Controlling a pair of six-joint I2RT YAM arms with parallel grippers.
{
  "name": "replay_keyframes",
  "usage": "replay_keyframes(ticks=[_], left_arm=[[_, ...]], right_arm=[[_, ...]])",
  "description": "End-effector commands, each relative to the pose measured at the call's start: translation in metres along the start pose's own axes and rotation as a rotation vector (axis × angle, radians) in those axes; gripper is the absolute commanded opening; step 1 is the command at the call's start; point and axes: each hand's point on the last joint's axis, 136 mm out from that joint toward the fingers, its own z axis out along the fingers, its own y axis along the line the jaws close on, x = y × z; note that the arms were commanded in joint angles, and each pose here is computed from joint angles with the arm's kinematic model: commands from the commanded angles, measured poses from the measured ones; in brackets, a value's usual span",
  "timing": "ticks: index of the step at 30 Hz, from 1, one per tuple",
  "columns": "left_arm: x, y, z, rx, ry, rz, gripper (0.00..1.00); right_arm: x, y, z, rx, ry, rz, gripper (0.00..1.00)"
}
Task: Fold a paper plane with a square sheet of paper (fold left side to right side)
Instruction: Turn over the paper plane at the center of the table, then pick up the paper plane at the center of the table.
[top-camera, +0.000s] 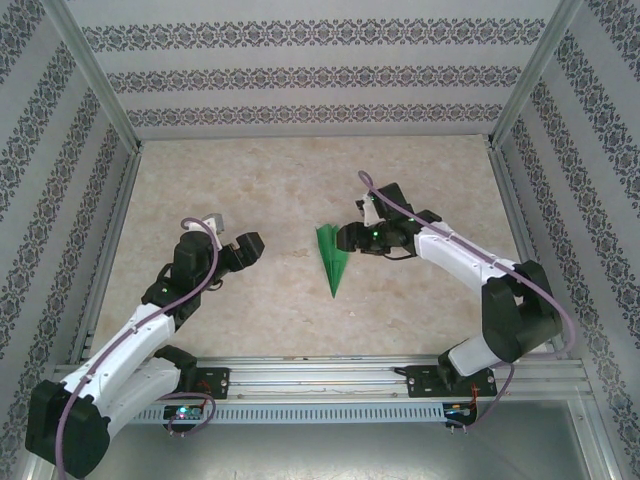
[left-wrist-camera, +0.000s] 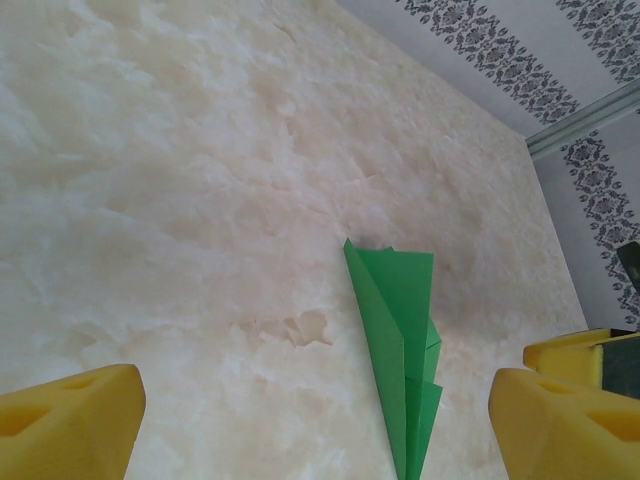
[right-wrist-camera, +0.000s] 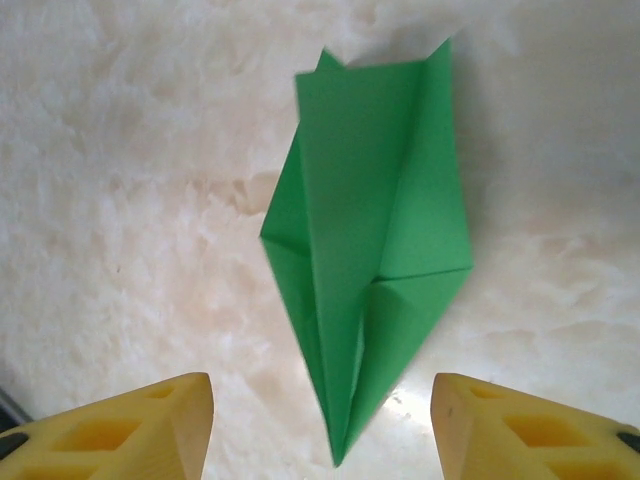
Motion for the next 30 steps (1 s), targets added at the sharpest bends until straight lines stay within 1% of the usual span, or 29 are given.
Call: replay_keyframes(ticks=[1,7,15,26,30], left_arm=[[-0.011,0.0,-0.007,-0.017,-0.026,0.032,0.89],[-0.008,0.004,-0.01,-0.024,-0.026,0.038,0.89],[-0.002,0.01,-0.009,-0.026,-0.021,0.037,0.9],[0.0,0.012,-0.01,-0.025,-0.016,0.042,0.9],[-0.001,0.013,-0.011,-0.028,-0.017,0.043,0.9]], right_arm=[[0.024,-0.003,0.013,0.065,0.121,0.026,0.59],[0.023,-0.009,0.031,0.128,0.134,0.046,0.59],[0.025,-0.002,0.048,0.1,0.181,0.042,0.59],[0.027,-0.008,0.064,0.156,0.218,0.046,0.57],[0.028,-0.011,0.066,0.171,0.225,0.047,0.53]])
